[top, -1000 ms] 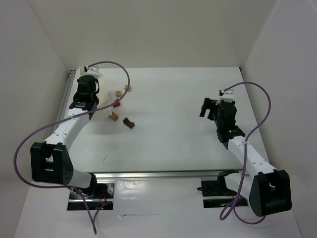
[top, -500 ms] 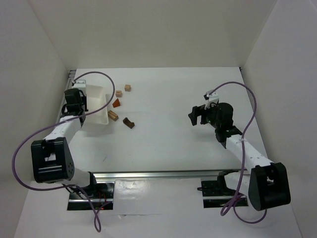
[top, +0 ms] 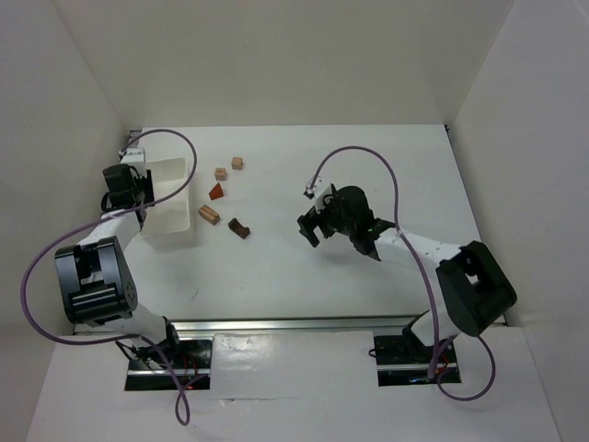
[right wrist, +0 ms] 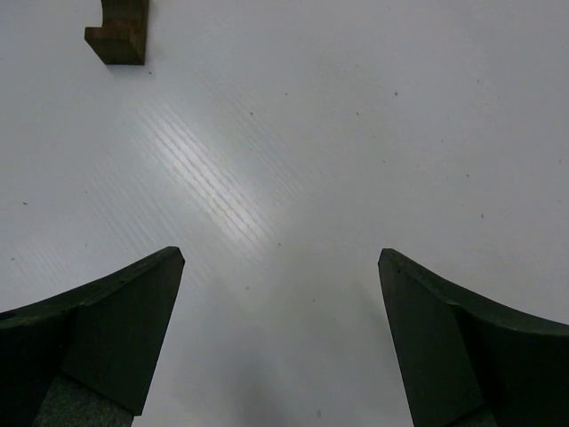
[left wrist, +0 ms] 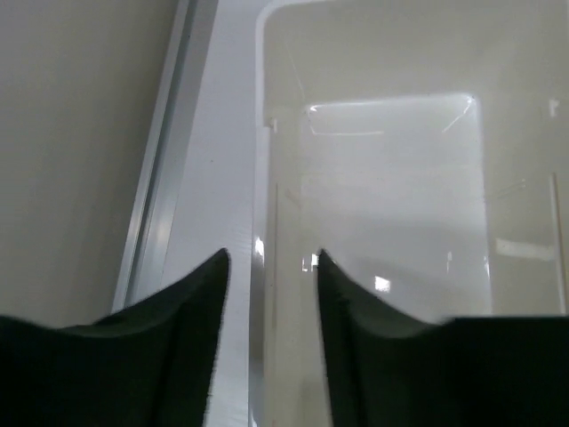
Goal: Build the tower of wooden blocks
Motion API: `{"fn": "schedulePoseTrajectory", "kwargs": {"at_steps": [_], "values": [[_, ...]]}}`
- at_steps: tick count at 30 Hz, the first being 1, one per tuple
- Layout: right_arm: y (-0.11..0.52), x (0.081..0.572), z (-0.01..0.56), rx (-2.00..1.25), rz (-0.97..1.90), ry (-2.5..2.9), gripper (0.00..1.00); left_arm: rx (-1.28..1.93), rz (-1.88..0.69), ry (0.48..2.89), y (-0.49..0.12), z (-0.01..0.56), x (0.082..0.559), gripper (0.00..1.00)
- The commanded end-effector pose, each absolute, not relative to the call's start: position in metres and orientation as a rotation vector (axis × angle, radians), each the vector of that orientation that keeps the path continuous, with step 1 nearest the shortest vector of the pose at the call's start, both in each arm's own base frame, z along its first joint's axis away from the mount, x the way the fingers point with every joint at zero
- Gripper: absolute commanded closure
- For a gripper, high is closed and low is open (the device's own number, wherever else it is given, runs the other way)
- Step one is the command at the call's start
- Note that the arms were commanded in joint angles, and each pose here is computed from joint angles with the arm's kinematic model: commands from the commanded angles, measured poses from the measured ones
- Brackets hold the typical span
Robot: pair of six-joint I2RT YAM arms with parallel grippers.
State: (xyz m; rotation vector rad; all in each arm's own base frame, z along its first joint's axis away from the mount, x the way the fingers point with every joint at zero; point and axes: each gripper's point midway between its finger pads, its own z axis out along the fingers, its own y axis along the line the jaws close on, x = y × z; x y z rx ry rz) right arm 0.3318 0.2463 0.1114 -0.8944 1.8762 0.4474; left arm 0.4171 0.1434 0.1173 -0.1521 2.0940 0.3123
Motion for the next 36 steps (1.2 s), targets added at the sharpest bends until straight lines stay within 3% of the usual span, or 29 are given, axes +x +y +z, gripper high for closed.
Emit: {"fn": "schedulePoseTrajectory", "kwargs": {"at_steps": [1,3,10,17,23,28,36], "values": [[0.288,0.351,0.144,-0.949,0.459,1.719,0.01,-0.133,0.303,1.989,0.146,0.152,0.438,0.42],[0.313,0.354,0.141,-0.986,0.45,1.683,0.01,-0.107,0.287,1.979,0.142,0.16,0.439,0.0],[0.369,0.348,0.111,-1.042,0.45,1.633,0.01,-0.122,0.114,1.831,0.111,0.236,0.43,0.0],[0.422,0.346,0.096,-1.075,0.537,1.568,0.08,0.048,-0.638,1.702,-0.02,0.294,0.394,0.0],[0.44,0.352,0.08,-1.084,0.585,1.552,0.13,0.016,-0.438,1.886,-0.058,0.266,0.398,0.0],[0.456,0.35,0.072,-1.099,0.635,1.547,0.25,-0.024,-0.379,1.923,-0.071,0.255,0.393,0.0],[0.463,0.35,0.056,-1.077,0.678,1.589,0.28,-0.044,-0.176,2.085,-0.092,0.213,0.405,0.0]]}}
